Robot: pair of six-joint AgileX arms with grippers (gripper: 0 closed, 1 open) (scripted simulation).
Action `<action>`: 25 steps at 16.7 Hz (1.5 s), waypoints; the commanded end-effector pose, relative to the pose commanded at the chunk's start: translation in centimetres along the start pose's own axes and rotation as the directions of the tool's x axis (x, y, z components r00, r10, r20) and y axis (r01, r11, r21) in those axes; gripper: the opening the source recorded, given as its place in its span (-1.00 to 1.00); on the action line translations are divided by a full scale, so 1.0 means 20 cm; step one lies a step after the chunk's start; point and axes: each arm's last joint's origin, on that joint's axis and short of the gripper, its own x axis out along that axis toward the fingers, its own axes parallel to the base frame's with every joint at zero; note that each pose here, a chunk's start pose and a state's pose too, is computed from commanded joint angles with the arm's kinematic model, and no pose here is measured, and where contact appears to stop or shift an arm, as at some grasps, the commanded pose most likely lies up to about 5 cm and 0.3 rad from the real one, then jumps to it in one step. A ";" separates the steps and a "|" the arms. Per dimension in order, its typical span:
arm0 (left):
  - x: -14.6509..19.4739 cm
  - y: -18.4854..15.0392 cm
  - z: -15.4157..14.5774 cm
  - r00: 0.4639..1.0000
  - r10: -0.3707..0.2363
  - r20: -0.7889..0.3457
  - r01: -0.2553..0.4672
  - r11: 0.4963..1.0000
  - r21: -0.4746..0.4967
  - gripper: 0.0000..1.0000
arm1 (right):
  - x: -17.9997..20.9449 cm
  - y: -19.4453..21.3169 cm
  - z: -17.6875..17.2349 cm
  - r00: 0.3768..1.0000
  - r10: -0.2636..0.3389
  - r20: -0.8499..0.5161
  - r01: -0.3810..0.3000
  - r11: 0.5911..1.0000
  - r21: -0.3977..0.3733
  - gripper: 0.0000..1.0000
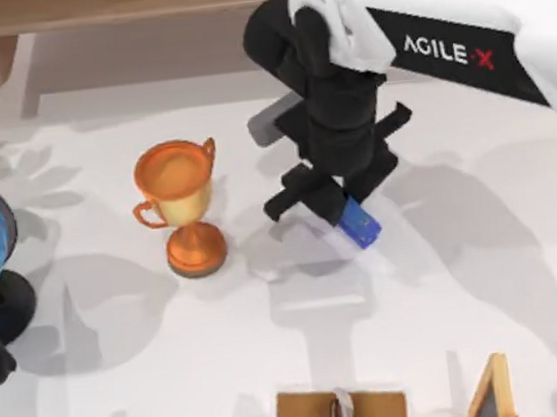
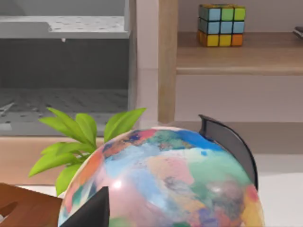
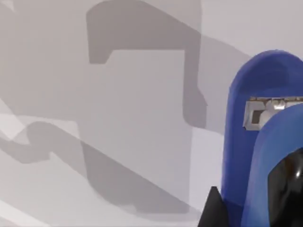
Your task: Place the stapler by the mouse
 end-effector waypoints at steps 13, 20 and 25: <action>0.00 0.00 0.00 1.000 0.000 0.000 0.000 1.000 0.000 1.00 | -0.08 -0.66 -0.64 1.000 -0.002 -0.020 0.011 0.878 0.478 -1.00; 0.00 0.00 0.00 1.000 0.000 0.000 0.000 1.000 0.000 1.00 | -0.09 -0.74 -0.81 1.000 -0.008 -0.010 0.012 0.821 0.571 -1.00; 0.00 0.00 0.00 1.000 0.000 0.000 0.000 1.000 0.000 1.00 | -0.09 -0.73 -0.80 1.000 -0.007 -0.010 0.012 0.824 0.567 -1.00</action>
